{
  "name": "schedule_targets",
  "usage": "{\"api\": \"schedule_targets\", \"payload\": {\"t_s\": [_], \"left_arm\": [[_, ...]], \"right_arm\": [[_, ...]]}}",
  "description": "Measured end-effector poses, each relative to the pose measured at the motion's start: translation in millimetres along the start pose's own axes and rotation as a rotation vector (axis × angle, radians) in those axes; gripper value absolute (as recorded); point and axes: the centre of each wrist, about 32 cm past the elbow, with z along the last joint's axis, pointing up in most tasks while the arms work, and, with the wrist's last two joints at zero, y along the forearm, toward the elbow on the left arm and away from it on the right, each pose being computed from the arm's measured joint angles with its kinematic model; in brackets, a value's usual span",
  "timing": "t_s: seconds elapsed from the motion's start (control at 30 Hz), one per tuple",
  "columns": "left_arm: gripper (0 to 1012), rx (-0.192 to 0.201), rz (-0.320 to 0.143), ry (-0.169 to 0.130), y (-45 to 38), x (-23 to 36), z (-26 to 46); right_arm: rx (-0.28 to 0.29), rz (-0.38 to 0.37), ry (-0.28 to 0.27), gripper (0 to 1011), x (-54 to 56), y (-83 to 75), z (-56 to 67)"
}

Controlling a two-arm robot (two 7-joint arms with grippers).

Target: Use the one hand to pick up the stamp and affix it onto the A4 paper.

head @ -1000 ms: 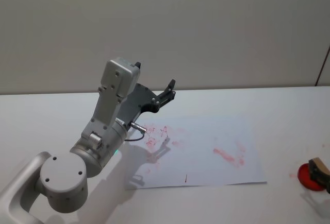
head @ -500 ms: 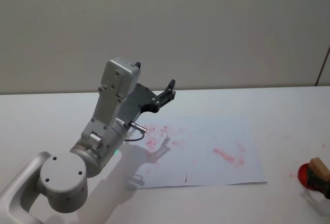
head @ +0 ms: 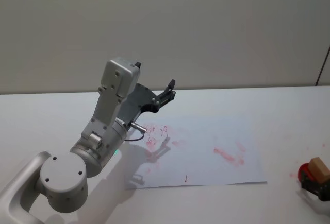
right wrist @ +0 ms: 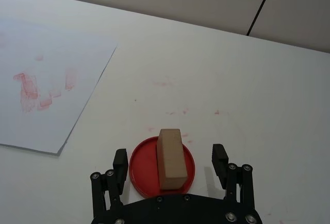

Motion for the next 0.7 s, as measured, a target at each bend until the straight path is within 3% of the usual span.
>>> {"api": "schedule_targets", "payload": {"t_s": [0.23,0.6,0.7], "left_arm": [[1001,0.000,0.000,0.000,0.0,0.0,0.0],[1001,0.000,0.000,0.000,0.0,0.0,0.0],[1001,0.000,0.000,0.000,0.0,0.0,0.0]], "right_arm": [[-0.015,-0.002,0.005,960,-0.8,2.2,-1.6],[-0.025,-0.003,0.009,675,-1.4,3.9,-2.7],[-0.027,-0.003,0.010,546,-1.6,4.2,-2.8]]}}
